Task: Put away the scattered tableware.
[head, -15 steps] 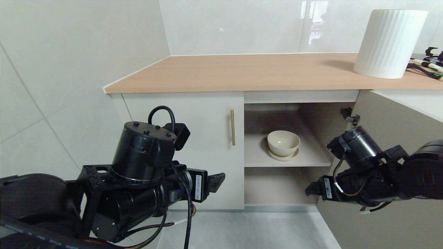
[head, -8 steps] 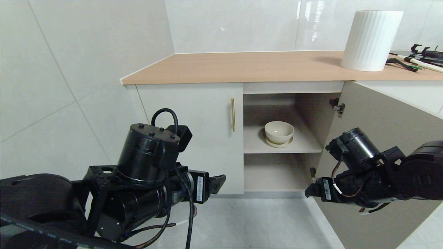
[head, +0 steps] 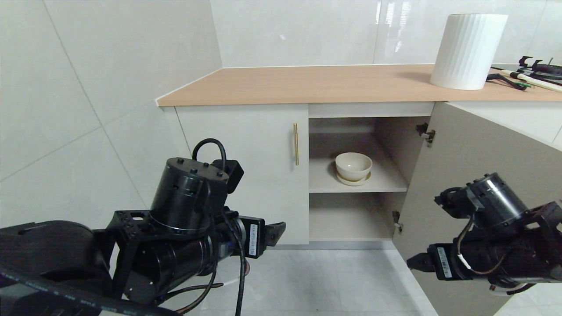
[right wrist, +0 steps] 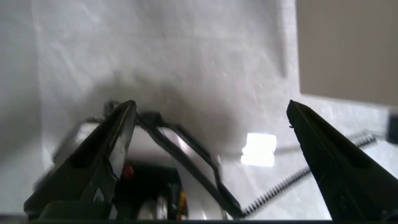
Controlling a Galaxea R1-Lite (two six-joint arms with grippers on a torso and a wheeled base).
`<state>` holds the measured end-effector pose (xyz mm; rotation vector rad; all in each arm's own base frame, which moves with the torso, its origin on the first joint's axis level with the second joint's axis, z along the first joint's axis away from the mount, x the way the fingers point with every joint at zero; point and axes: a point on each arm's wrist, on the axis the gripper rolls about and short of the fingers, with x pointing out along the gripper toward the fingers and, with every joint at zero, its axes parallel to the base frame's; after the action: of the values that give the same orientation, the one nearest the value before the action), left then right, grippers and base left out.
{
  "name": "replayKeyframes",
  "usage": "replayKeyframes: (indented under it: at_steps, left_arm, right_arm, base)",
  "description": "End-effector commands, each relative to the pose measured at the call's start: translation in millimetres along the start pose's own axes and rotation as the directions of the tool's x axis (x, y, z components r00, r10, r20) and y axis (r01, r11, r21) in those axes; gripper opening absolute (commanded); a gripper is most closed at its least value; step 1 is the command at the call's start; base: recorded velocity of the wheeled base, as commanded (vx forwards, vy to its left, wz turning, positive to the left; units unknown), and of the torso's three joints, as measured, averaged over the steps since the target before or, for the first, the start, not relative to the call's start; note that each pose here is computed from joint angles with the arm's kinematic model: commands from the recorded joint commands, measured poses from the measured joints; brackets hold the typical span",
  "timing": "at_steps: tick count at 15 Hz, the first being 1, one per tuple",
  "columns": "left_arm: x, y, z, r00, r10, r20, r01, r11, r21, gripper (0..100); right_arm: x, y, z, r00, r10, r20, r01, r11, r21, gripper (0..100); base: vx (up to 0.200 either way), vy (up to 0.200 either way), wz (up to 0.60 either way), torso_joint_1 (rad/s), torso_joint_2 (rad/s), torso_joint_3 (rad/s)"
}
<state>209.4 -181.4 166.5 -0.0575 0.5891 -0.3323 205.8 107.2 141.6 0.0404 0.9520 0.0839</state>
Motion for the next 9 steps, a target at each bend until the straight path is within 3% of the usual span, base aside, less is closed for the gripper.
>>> replayKeyframes:
  at_steps: [1,5,9]
  left_arm:
    - [1,-0.2,-0.8,1.000,0.002,-0.003,-0.002,1.000,0.001,100]
    - [3,-0.5,-2.2,1.000,0.005,-0.011,-0.005,1.000,0.006,100]
    - [2,-0.3,-1.3,1.000,0.003,-0.006,-0.003,1.000,0.004,100]
  right_arm:
    - [-17,-9,-12,1.000,0.011,0.026,-0.012,1.000,0.003,100]
    - [-26,-21,-35,0.995,-0.042,-0.090,0.042,0.999,0.003,100]
    - [-31,-31,-53,0.992,-0.053,-0.113,0.058,0.998,0.040,100]
  base:
    - [0.000,0.000,0.00,0.000,0.00,0.000]
    - [0.000,-0.200,0.00,0.001,0.00,0.006]
    - [0.000,-0.200,0.00,0.002,0.01,0.004]
